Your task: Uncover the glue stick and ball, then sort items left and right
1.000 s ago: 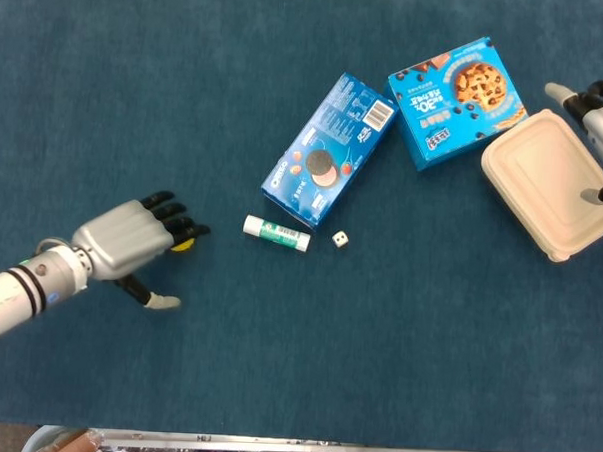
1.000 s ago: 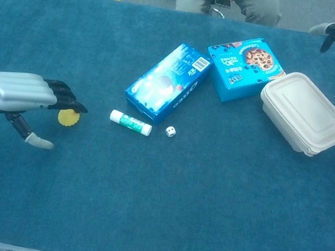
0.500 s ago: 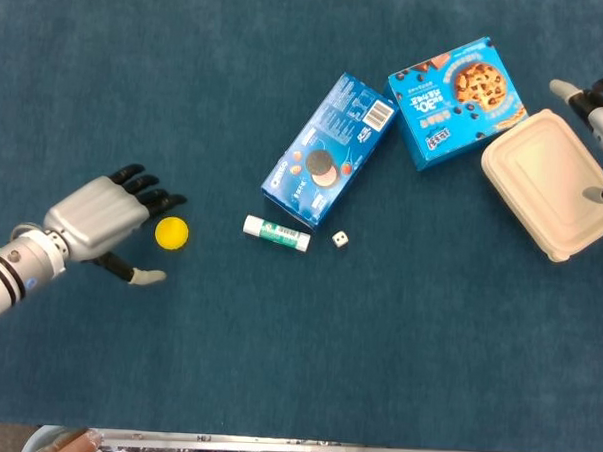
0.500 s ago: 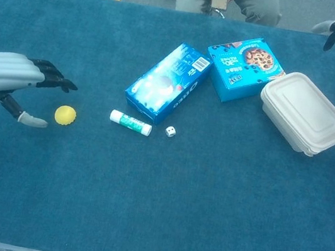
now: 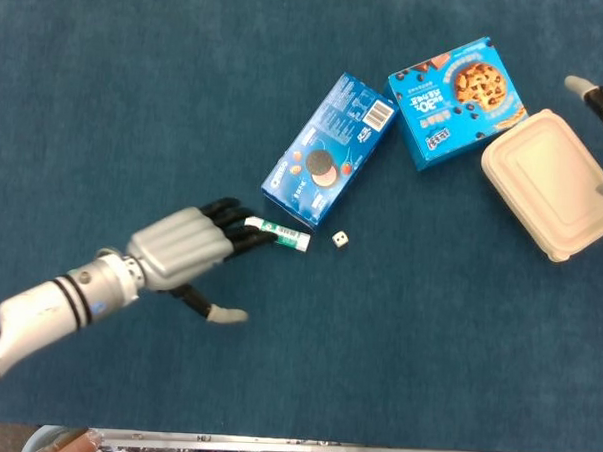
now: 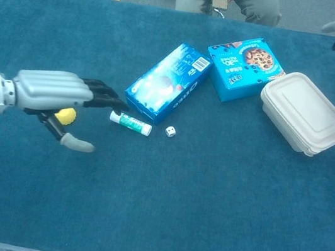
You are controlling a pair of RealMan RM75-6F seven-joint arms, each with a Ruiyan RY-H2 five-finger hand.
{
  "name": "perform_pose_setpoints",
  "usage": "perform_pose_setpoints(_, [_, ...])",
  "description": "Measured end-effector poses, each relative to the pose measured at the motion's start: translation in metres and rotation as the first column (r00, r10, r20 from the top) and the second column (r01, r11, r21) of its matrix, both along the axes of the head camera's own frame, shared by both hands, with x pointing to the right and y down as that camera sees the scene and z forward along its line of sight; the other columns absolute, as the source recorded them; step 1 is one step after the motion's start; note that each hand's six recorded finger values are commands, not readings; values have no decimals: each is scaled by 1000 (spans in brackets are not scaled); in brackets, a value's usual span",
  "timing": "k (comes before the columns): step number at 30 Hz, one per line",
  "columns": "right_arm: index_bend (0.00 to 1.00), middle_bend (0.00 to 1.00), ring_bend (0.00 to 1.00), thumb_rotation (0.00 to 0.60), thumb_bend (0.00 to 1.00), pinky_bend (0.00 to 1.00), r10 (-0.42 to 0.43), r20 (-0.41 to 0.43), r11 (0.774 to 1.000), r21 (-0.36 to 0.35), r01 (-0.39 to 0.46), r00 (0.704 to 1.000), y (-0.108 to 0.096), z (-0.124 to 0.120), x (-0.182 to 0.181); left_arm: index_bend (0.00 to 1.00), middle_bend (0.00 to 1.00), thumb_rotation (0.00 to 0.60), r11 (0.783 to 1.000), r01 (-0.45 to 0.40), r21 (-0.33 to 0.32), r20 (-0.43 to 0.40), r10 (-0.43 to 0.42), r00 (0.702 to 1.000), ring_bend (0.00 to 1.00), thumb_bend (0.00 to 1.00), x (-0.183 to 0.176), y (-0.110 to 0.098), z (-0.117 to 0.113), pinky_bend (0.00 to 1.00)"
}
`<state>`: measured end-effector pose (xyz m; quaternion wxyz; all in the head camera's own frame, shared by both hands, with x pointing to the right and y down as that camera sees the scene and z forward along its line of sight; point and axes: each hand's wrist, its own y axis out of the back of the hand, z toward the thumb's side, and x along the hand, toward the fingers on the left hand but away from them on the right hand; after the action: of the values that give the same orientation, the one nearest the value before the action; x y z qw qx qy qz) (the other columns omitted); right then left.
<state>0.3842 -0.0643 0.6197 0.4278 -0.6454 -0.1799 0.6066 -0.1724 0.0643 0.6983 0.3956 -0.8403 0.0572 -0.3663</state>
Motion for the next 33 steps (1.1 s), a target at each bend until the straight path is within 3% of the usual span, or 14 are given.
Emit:
perform_pose_setpoints(13, [87, 268, 146, 600, 13, 327, 22, 3, 1000, 1, -22, 1000, -3, -1, 11, 217, 92, 138, 994, -113, 3, -31, 113, 993, 0, 168, 52, 16, 19, 0])
perform_pose_setpoints(33, [87, 268, 146, 600, 13, 327, 37, 2, 999, -3, -37, 999, -2, -1, 17, 201, 92, 53, 995, -95, -30, 34, 96, 995, 0, 168, 65, 11, 48, 0])
